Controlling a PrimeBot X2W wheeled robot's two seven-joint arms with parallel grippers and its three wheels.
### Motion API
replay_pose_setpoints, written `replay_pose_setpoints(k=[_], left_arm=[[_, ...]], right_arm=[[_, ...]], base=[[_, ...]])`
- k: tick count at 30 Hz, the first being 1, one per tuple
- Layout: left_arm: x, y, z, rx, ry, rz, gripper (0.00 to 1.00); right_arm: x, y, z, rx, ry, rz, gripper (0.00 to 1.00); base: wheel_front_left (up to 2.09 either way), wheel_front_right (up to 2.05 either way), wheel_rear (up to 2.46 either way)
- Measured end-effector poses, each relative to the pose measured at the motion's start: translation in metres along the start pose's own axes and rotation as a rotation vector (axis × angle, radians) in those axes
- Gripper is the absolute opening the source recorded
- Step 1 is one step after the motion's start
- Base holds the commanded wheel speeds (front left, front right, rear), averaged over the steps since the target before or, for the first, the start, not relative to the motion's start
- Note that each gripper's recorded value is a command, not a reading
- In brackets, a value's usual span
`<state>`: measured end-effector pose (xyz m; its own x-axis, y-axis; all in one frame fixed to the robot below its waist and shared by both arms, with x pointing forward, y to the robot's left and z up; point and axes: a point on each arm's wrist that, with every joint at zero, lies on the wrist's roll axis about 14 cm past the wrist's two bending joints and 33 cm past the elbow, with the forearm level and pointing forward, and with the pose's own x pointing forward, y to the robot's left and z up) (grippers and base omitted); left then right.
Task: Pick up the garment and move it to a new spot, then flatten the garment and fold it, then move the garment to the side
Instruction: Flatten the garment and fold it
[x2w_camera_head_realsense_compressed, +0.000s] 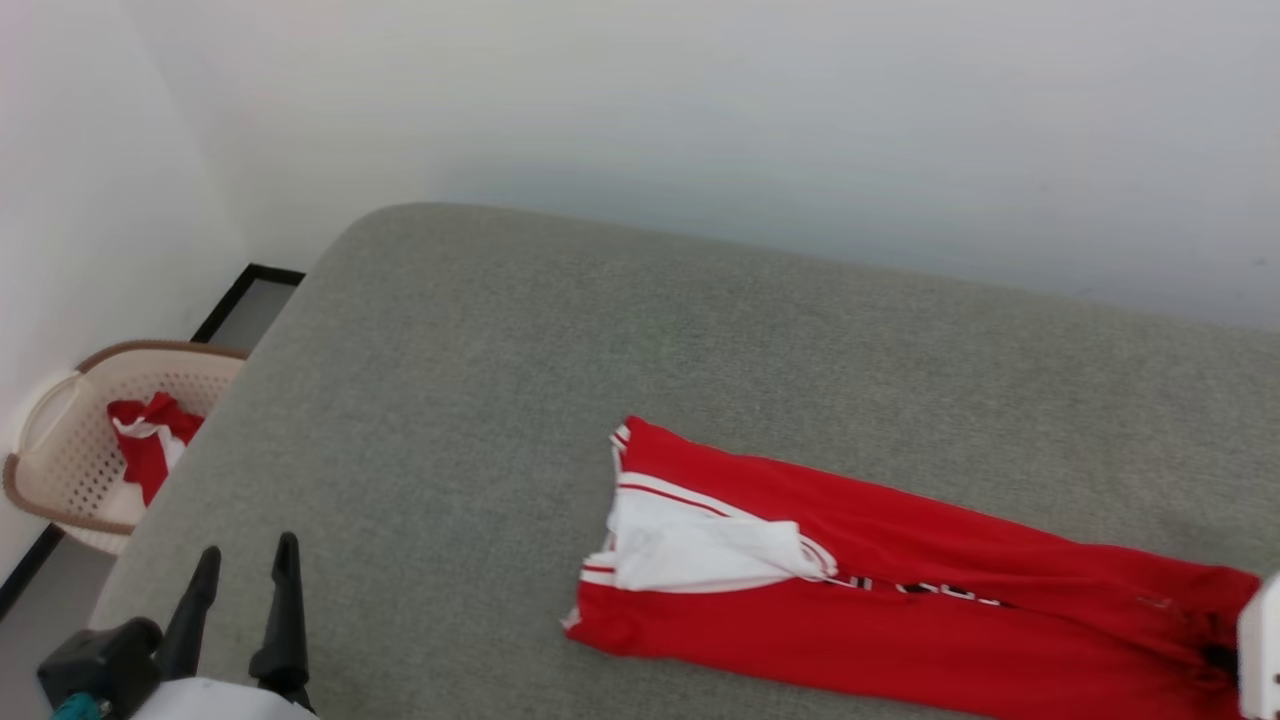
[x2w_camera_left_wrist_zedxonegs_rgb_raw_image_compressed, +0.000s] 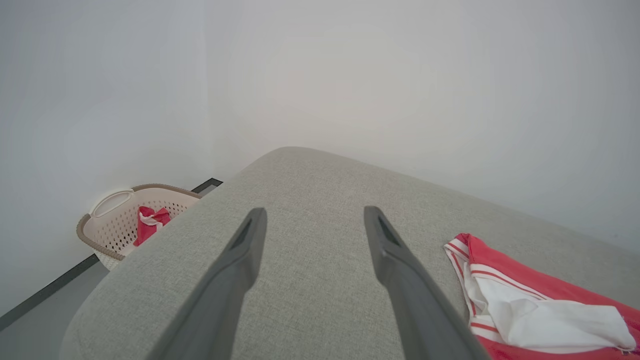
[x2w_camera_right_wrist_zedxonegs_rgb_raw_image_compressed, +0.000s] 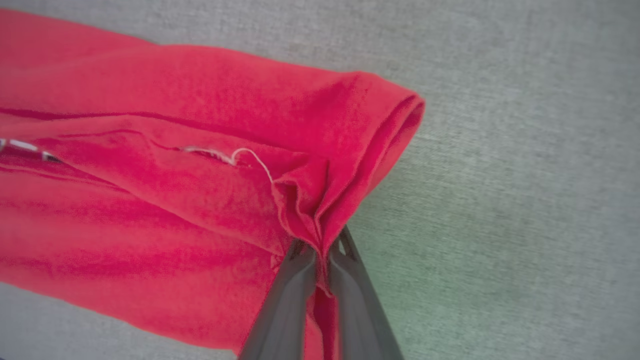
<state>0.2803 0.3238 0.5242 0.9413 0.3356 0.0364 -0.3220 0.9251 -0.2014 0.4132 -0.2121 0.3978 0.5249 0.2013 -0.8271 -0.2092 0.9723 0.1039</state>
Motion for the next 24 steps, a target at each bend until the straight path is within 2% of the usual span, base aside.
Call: replay_pose_setpoints(k=[12, 19, 22, 24], left_arm=[[0.007, -0.018, -0.006, -0.022, 0.007, -0.052, 1.0], [0.012, -0.03, -0.011, -0.034, 0.016, -0.085, 1.0], [0.013, -0.035, -0.011, -0.039, 0.017, -0.099, 1.0], [0.012, -0.038, -0.012, -0.041, 0.018, -0.106, 1.0]], right_arm=[[-0.041, -0.081, 0.003, 0.046, -0.077, -0.191, 0.0], [-0.048, -0.067, 0.007, 0.021, -0.111, -0.154, 0.0], [-0.047, -0.041, 0.018, 0.048, -0.168, -0.072, 0.0], [-0.044, -0.016, 0.022, 0.022, -0.179, -0.015, 0.0]], base=[[0.0, 0.0, 0.0], [0.0, 0.0, 0.0], [0.0, 0.0, 0.0], [0.0, 0.0, 0.0]])
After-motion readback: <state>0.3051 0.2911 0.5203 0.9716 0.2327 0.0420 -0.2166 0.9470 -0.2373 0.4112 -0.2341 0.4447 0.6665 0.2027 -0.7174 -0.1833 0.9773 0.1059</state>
